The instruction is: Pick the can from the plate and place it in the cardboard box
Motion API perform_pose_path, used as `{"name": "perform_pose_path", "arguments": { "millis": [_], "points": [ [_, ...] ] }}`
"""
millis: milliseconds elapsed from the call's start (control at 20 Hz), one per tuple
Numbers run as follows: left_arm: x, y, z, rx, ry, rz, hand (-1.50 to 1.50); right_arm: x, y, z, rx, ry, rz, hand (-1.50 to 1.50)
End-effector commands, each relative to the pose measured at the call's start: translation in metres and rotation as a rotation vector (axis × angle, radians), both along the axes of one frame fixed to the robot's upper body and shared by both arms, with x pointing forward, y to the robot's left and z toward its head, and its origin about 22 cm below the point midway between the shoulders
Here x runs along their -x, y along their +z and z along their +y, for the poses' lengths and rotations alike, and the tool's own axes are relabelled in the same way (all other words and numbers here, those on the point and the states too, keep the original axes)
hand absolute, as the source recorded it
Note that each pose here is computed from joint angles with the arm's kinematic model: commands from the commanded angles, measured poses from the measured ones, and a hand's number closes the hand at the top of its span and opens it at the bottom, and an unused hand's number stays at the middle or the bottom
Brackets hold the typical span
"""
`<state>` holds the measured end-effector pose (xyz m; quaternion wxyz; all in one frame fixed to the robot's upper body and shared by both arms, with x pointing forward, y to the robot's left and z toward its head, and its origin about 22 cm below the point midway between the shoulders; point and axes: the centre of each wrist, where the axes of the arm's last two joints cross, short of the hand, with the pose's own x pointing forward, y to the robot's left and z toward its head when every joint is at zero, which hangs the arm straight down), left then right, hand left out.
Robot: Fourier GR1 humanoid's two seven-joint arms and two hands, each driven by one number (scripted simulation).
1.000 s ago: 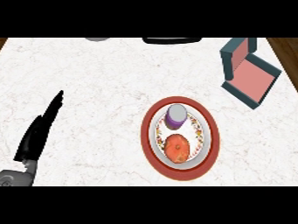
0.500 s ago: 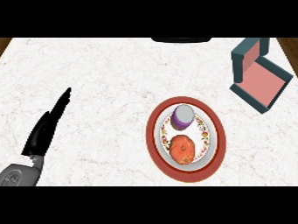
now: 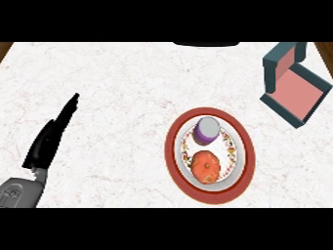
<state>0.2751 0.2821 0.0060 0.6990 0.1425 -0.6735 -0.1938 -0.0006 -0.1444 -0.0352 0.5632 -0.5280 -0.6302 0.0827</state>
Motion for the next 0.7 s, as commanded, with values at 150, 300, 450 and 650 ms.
{"name": "perform_pose_path", "arguments": {
  "millis": [150,300,450,650],
  "points": [
    [0.004,-0.011,-0.007,-0.013,-0.003,0.003,0.00,-0.032,0.003,-0.002,-0.044,0.005,0.110,-1.50],
    [0.001,0.004,-0.001,-0.010,-0.001,0.018,0.00,-0.053,0.011,0.002,-0.044,0.008,0.141,-1.50],
    [-0.002,-0.007,-0.002,0.010,0.024,0.007,0.00,-0.090,0.018,0.001,-0.013,-0.008,0.170,-1.50],
    [0.007,-0.019,0.006,0.015,0.006,0.021,0.00,-0.128,0.032,0.020,0.045,-0.026,0.114,-1.50]
  ]
}}
